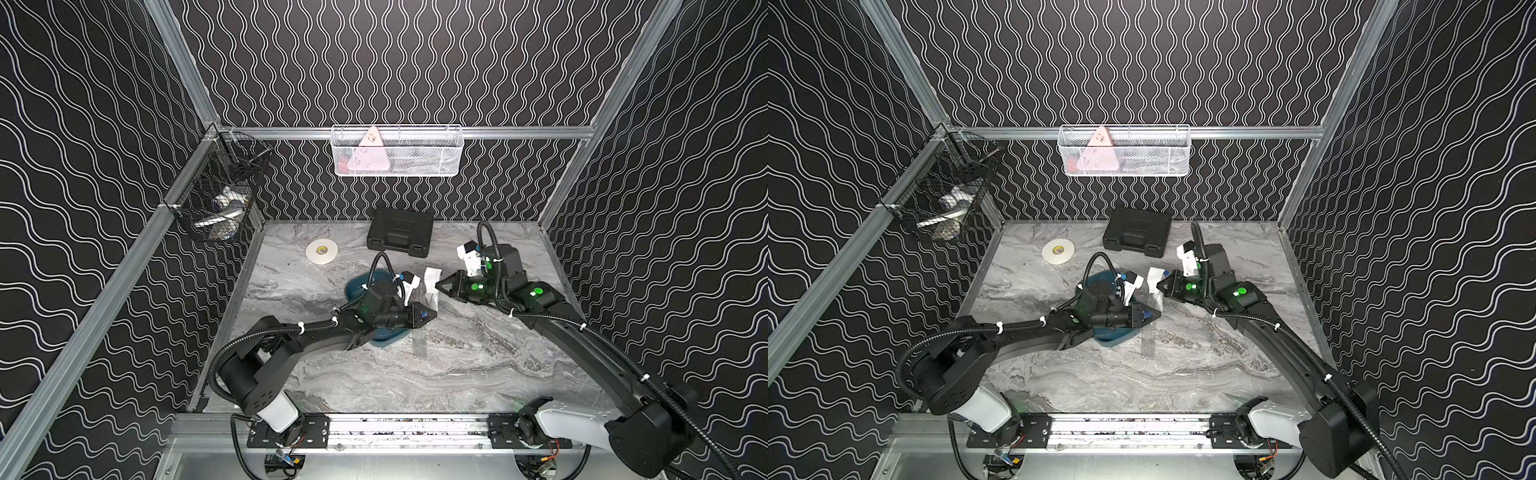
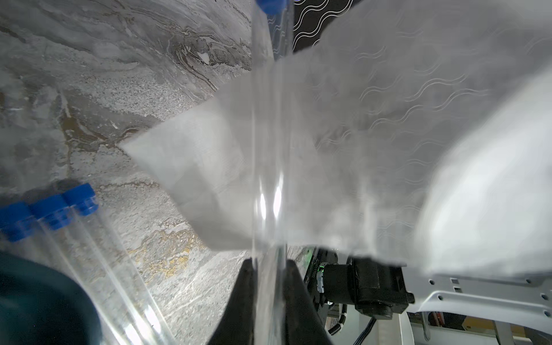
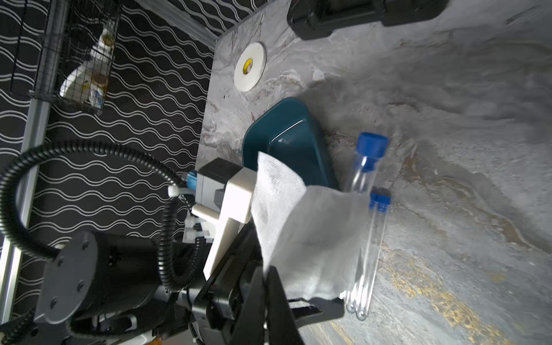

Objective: Wipe the exteriors of test tubes
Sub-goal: Place the cleaning item in the test tube.

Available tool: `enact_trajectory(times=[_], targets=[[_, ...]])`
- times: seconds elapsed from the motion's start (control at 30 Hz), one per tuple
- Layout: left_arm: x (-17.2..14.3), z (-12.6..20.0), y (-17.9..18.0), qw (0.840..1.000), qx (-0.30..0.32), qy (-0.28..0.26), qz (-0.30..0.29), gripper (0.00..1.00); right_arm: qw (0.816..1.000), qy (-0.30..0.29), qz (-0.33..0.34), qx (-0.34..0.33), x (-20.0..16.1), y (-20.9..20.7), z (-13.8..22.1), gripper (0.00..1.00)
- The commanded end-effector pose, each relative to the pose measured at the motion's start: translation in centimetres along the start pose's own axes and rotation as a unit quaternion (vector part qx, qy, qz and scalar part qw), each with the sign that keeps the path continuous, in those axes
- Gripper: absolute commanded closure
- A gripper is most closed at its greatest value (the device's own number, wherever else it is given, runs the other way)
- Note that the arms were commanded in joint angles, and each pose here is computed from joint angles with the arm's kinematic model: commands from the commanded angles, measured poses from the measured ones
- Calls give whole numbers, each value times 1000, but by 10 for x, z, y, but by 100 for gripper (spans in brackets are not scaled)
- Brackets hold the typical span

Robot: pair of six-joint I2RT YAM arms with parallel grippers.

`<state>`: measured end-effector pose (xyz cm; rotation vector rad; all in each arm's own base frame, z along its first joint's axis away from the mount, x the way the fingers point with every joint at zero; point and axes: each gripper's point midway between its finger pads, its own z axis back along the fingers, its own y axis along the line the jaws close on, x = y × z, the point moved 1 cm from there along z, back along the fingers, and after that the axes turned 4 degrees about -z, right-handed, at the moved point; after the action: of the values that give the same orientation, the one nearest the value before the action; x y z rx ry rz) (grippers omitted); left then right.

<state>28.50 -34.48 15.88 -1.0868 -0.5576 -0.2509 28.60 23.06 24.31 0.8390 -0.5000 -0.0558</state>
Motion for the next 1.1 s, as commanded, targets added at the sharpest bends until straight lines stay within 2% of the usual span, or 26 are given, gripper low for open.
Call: enact_trajectory(times=[0.0, 0.17, 0.3, 0.5, 0.83, 1.07], targets=[[10, -1, -11, 1000, -22, -15, -3, 93, 1000, 1, -3, 11, -1, 1, -12, 100], [11, 1, -13, 999, -27, -18, -1, 93, 998, 2, -9, -58, -2, -24, -23, 100], [9, 2, -13, 999, -30, -19, 4, 93, 998, -2, -7, -60, 1, -23, -24, 84], [8, 0, -11, 999, -36, -22, 16, 93, 998, 0, -8, -57, 3, -20, -24, 70], [7, -2, -9, 998, -45, -26, 29, 93, 998, -5, -10, -55, 5, -16, -20, 66], [7, -3, -10, 998, -50, -28, 34, 93, 993, -22, -5, -117, 13, -26, -4, 65]])
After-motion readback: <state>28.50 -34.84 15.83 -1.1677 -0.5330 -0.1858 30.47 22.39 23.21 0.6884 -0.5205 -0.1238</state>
